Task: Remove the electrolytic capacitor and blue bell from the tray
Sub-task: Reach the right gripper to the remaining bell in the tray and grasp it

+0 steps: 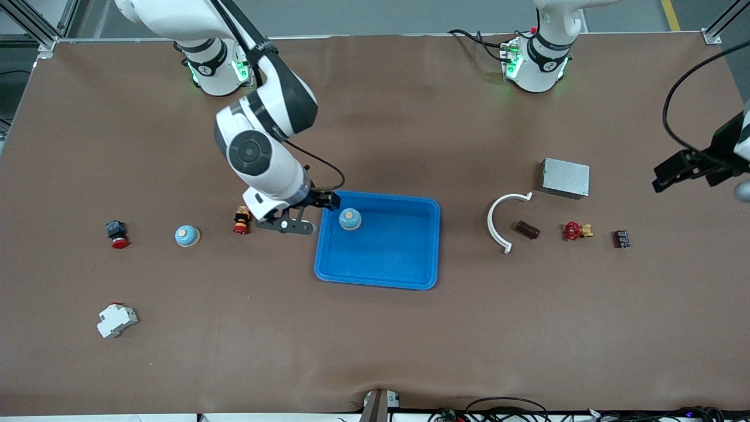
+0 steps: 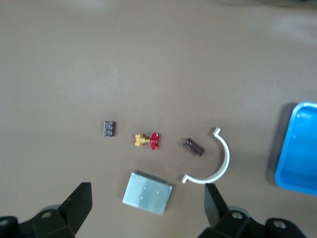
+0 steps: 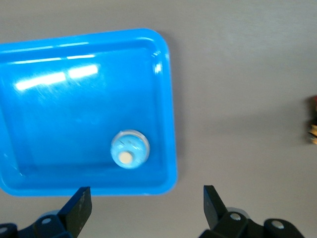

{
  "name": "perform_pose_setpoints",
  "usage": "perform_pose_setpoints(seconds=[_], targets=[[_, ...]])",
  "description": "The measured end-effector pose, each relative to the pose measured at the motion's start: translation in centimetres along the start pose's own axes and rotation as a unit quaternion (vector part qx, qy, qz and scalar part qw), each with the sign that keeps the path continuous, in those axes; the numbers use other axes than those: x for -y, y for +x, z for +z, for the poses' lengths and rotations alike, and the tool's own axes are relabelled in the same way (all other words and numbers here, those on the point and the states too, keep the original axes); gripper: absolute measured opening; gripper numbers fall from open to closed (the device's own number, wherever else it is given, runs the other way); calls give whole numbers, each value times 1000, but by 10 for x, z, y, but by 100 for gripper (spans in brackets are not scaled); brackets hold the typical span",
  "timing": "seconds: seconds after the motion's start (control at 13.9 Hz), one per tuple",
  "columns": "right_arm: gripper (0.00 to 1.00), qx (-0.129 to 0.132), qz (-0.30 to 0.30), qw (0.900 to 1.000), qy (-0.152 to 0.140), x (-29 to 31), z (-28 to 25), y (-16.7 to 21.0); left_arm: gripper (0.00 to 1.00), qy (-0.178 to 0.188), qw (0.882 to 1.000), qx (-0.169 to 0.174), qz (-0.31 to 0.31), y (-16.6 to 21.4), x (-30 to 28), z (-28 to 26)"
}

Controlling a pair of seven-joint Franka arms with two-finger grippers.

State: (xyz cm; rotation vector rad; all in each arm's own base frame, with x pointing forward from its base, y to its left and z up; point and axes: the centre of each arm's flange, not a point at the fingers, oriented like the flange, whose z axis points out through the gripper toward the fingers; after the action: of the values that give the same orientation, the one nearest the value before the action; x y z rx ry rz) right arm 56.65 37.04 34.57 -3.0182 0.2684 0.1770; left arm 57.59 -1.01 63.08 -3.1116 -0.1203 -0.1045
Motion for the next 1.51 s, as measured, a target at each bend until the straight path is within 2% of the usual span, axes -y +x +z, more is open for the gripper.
perform_pose_setpoints(seconds=[0.29, 0.58, 1.01, 1.51], targets=[[100, 4, 3, 1000, -1, 12, 41, 18, 100, 3, 1000, 21, 20, -29, 5, -29], [100, 14, -1, 1000, -9, 20, 73, 20, 100, 4, 999, 26, 22, -44, 3, -40], [100, 11, -25, 1000, -14, 44, 110, 1, 100, 4, 999, 38, 25, -45, 0, -28], [100, 4, -35, 999, -35, 38, 130, 5, 100, 5, 998, 47, 38, -40, -14, -16]])
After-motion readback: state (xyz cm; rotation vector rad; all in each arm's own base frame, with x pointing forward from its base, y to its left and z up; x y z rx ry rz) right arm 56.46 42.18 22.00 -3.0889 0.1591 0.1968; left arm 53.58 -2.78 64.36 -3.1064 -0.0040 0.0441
